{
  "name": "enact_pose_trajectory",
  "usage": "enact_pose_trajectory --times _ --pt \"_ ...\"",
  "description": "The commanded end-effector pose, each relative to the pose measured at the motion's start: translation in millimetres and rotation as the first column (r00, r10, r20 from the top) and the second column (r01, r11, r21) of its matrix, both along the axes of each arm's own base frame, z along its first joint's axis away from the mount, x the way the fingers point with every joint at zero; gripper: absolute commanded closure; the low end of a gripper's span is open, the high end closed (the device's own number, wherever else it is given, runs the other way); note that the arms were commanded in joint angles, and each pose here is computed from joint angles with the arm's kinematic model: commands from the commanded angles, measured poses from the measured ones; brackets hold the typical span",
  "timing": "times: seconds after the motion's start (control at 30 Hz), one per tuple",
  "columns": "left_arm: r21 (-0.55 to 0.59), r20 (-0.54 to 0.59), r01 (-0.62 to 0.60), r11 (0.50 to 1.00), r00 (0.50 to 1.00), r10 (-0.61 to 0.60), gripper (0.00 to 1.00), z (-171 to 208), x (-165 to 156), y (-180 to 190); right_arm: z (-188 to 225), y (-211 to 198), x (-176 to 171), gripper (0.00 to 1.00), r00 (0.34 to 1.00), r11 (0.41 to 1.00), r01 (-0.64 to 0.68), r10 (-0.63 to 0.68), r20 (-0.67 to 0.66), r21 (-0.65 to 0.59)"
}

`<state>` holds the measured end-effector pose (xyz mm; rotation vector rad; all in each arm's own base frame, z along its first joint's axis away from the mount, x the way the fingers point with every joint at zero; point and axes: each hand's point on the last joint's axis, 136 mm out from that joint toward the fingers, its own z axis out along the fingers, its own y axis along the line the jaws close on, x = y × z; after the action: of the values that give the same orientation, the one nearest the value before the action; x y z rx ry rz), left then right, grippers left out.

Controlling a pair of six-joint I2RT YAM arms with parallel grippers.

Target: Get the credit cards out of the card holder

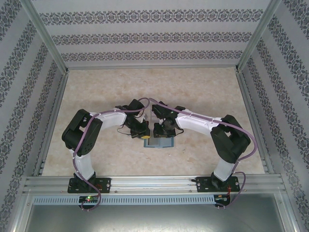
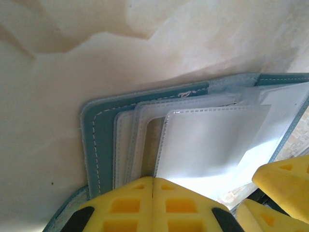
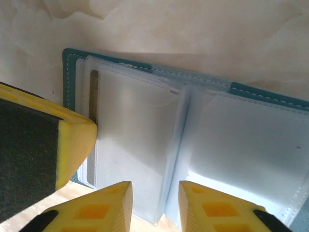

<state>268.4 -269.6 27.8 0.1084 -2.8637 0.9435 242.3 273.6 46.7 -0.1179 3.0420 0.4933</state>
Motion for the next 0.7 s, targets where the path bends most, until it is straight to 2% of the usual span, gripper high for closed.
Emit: enact_pose_trajectory --times 0.0,0.33,0.53,0.67 --pt "0.018 -0.03 0.035 0.999 0.999 -0.034 1.0 -6.7 -8.9 -3.6 -13.3 3.2 -3.8 0.73 0.999 1.0 -0.013 0.013 -0.029 -0.005" --pt "0.035 -0.006 0.032 0.999 0.999 -0.032 1.0 1.1 -6.1 -0.4 -30.6 -9.2 -6.5 0.86 0.999 0.999 -0.002 0.0 -0.052 -0.044" --pt "0.076 0.03 0.026 0.997 0.999 -0.028 1.0 9.8 -1.9 6.0 -32.1 -18.5 -5.7 0.88 0.999 0.999 0.018 -0.02 -0.05 -0.049" --pt "0.089 0.046 0.023 0.996 0.999 -0.028 1.0 17.0 1.0 7.8 -32.2 -19.8 -5.2 0.85 0.998 0.999 0.029 -0.03 -0.05 -0.034"
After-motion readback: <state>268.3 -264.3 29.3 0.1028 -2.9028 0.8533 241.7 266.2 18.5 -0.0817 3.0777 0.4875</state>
